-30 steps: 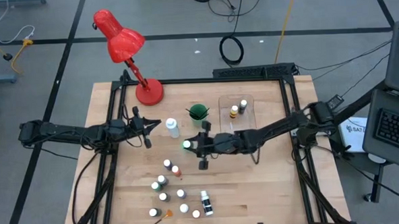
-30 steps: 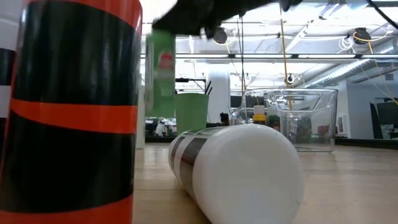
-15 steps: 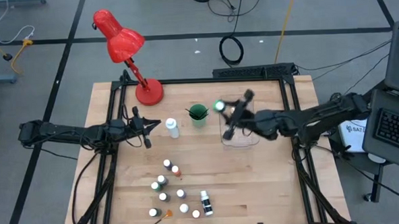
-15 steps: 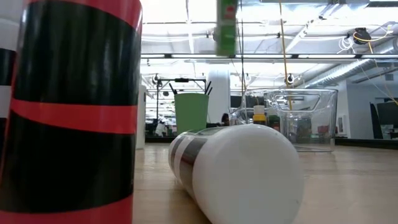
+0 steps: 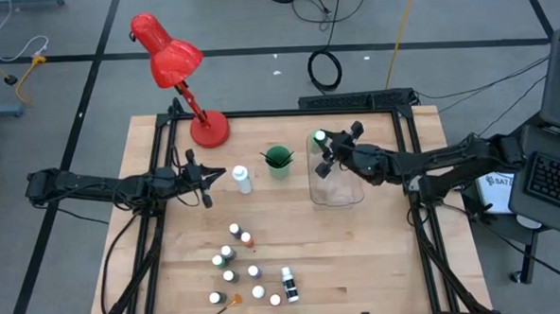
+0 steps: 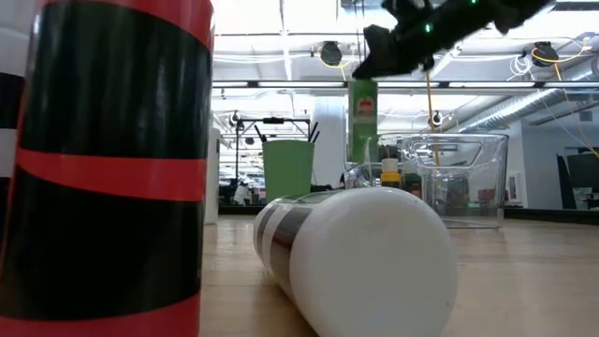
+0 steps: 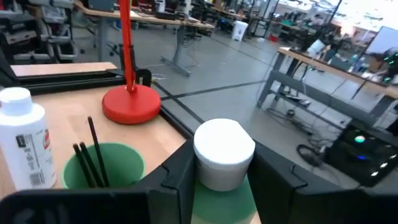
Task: Pick & Place Paint Supplies
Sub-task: Put the light green paint bottle into the transparent bin
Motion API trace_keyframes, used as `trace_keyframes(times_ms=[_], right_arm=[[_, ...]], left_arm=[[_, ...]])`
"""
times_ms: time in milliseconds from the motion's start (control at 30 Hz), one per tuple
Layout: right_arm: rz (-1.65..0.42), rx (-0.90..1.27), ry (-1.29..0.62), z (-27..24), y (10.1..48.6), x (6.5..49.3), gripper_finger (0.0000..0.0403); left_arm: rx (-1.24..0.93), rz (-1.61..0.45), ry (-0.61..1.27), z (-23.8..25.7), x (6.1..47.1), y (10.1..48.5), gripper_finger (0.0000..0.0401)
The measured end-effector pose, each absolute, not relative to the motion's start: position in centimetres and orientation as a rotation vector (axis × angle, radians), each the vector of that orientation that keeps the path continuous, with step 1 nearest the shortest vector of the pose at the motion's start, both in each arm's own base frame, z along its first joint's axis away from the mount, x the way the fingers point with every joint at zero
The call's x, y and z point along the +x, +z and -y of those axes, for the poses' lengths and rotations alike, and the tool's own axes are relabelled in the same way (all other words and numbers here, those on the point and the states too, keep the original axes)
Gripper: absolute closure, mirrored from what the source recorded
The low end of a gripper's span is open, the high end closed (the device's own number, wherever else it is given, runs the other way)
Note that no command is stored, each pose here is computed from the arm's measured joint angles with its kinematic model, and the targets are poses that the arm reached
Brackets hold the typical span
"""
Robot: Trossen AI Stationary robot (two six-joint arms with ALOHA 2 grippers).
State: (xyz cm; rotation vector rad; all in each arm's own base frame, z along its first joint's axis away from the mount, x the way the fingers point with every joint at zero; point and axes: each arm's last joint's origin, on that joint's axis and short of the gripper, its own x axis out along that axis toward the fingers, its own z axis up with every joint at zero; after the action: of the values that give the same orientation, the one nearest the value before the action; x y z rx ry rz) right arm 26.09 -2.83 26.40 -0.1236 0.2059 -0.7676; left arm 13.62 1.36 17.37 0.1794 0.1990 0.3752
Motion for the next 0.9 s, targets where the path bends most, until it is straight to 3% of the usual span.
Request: trace_keyframes(times_ms=[767, 900], right_arm=[[-0.337, 0.009, -0.805, 7.9, 19.5, 26.9, 0.0293], [-0.323, 0.010, -0.816, 8.2, 18.9, 27.3, 0.0269]], left_arm=[[0.189, -0.201, 0.376, -1.4, 13.6, 17.4, 0.0375], [0.189, -0.201, 0.377, -1.4, 13.6, 17.4, 0.0375]])
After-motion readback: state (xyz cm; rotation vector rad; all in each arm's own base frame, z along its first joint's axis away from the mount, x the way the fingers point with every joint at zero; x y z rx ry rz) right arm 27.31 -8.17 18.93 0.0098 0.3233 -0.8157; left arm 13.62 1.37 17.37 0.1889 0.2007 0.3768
